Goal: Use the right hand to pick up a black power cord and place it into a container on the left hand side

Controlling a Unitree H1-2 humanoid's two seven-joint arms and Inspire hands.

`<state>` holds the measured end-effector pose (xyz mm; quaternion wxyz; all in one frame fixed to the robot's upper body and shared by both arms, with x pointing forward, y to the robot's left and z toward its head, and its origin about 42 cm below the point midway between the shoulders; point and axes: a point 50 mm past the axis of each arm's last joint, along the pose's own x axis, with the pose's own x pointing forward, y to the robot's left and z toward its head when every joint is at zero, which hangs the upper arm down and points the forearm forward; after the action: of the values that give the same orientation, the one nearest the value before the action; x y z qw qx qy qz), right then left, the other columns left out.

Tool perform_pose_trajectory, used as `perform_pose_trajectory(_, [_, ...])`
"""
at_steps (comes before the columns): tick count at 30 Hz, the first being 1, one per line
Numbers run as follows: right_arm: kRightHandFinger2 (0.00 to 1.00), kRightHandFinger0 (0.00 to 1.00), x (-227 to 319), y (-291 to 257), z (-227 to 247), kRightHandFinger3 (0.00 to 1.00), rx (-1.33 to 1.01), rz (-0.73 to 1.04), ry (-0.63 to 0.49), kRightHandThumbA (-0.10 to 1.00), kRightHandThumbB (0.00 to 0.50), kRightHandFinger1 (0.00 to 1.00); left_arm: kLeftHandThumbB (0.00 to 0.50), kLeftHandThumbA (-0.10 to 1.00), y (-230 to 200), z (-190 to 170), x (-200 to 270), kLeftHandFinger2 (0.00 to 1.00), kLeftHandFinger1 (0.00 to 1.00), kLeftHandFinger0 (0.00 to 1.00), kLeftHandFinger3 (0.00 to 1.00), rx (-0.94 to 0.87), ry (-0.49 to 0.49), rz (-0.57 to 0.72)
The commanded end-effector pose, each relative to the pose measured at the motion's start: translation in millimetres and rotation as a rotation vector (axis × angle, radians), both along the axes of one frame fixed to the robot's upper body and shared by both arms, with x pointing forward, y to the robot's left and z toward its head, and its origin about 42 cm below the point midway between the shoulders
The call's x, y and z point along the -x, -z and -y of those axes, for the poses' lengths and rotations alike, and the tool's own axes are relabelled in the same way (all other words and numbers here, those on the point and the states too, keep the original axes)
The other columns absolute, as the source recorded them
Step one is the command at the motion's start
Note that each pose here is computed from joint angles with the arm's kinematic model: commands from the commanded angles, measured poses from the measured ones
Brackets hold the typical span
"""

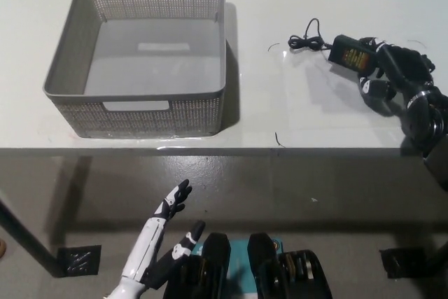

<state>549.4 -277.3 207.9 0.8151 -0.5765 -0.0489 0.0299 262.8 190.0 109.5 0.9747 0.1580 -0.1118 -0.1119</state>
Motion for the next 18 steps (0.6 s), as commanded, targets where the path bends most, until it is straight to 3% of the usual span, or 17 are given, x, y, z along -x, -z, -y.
perform_pose_trajectory(1, [0.78, 0.00, -8, -32, -7, 0.76, -0.097, 0.187, -0.020, -0.10, 0.134, 0.39, 0.094, 0.78, -2, 0, 7, 1.00, 1.00, 1.00, 1.00, 0.003, 0.016, 0.012])
perform_pose_trajectory(5, [0.81, 0.00, -9, -38, -8, 0.86, -0.124, 0.206, -0.018, -0.10, 0.124, 0.38, 0.113, 0.78, 1, -1, 13, 1.00, 1.00, 1.00, 1.00, 0.007, 0.005, -0.006])
perform_pose_trajectory(9, [0.81, 0.00, -15, -65, -7, 0.85, -0.142, 0.281, -0.039, -0.10, 0.145, 0.38, 0.104, 0.75, -2, 2, 8, 1.00, 1.00, 1.00, 1.00, 0.007, 0.013, -0.003])
perform_pose_trajectory(11, [0.81, 0.00, -18, -81, -9, 0.94, -0.167, 0.308, -0.040, -0.10, 0.134, 0.41, 0.111, 0.75, -3, 3, 8, 1.00, 1.00, 1.00, 1.00, 0.002, 0.012, 0.001])
perform_pose_trajectory(15, [0.84, 0.01, -21, -111, -9, 0.97, -0.193, 0.385, -0.039, -0.10, 0.136, 0.44, 0.089, 0.73, -4, 2, 8, 1.00, 1.00, 1.00, 1.00, 0.000, 0.018, 0.000])
perform_pose_trajectory(16, [0.78, 0.00, -22, -121, -10, 0.90, -0.207, 0.420, -0.052, -0.10, 0.160, 0.40, 0.085, 0.72, -4, 2, 9, 1.00, 1.00, 1.00, 1.00, 0.002, 0.016, -0.004])
perform_pose_trajectory(18, [0.75, 0.00, -22, -135, -11, 0.84, -0.223, 0.457, -0.060, -0.10, 0.159, 0.37, 0.091, 0.72, -4, 2, 10, 1.00, 1.00, 1.00, 1.00, 0.003, 0.015, -0.007])
